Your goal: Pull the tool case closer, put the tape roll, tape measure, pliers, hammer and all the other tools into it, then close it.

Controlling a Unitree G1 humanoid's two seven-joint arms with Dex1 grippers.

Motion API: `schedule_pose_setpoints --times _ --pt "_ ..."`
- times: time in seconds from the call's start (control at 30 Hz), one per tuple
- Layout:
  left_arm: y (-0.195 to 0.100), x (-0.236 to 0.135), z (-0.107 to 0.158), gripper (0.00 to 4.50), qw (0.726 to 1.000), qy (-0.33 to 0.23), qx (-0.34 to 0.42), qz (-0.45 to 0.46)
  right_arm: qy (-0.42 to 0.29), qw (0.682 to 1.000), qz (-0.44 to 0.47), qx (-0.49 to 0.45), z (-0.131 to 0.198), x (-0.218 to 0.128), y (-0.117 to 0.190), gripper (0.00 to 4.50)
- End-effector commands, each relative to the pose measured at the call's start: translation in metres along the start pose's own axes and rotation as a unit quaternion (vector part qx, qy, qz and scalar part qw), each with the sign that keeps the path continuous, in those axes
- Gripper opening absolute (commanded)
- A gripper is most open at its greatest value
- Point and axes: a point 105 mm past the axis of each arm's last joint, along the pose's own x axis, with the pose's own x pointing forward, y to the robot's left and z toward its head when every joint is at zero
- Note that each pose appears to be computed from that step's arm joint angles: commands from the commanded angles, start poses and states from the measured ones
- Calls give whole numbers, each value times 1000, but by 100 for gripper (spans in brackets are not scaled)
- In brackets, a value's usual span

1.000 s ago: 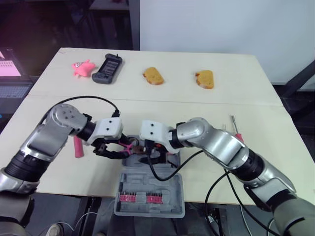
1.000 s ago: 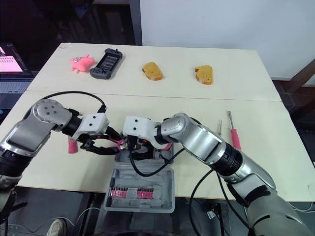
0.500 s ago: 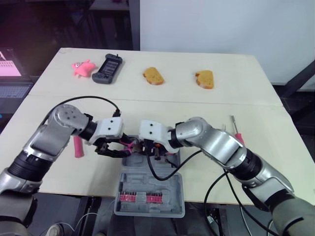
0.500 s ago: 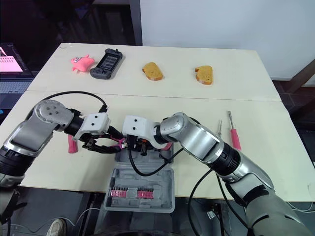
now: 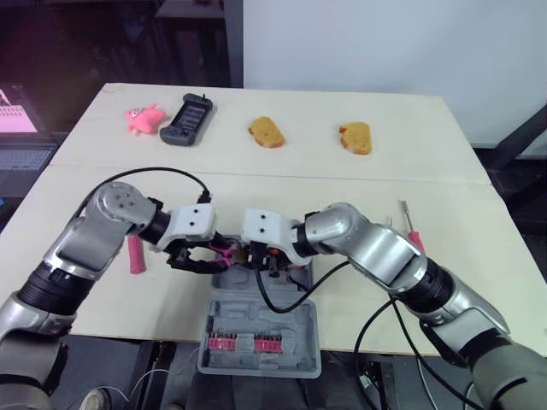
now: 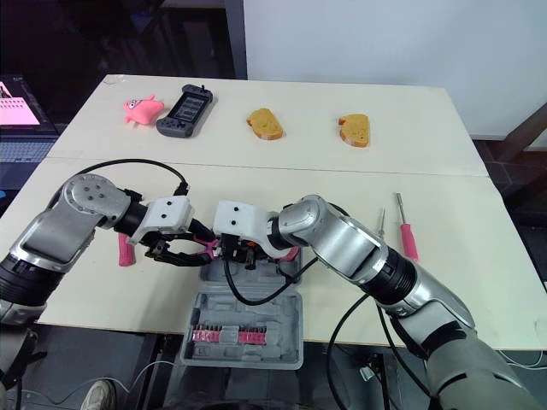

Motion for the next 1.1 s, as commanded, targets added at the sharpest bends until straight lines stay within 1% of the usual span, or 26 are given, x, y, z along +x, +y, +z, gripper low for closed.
schedule_pose_setpoints --times 0.03,0.13,0.43,0.47,0.53,0.6,0.63,0.67,0.87,1.07,1.1 --pt "3 -4 15 246 1000 -16 26 4 -23 999 2 -32 17 0 2 240" --pt "3 -5 14 246 1000 -15 26 3 -24 999 0 -35 17 0 1 381" --pt "3 -5 14 246 1000 -14 23 2 -26 999 2 -34 18 0 0 381" --pt "3 -5 14 246 1000 -14 24 2 -26 999 2 -33 18 0 0 358" --pt "3 -5 16 246 1000 -16 24 1 -25 999 1 -33 18 0 0 298" --pt "2 -5 16 246 1000 -16 23 1 -25 999 1 -32 17 1 -1 205" --pt "2 -5 16 246 1000 -16 23 1 -25 999 1 -32 18 1 -1 145" --pt "2 -5 15 246 1000 -16 23 1 -25 999 1 -32 18 1 0 104" --pt "2 -4 17 246 1000 -21 19 1 -24 999 0 -31 17 1 -1 101" --pt "3 -6 22 246 999 -45 2 0 -23 999 -2 -32 17 0 -2 101" --pt "3 -7 23 345 999 -49 5 1 -23 999 -3 -32 16 0 -2 101"
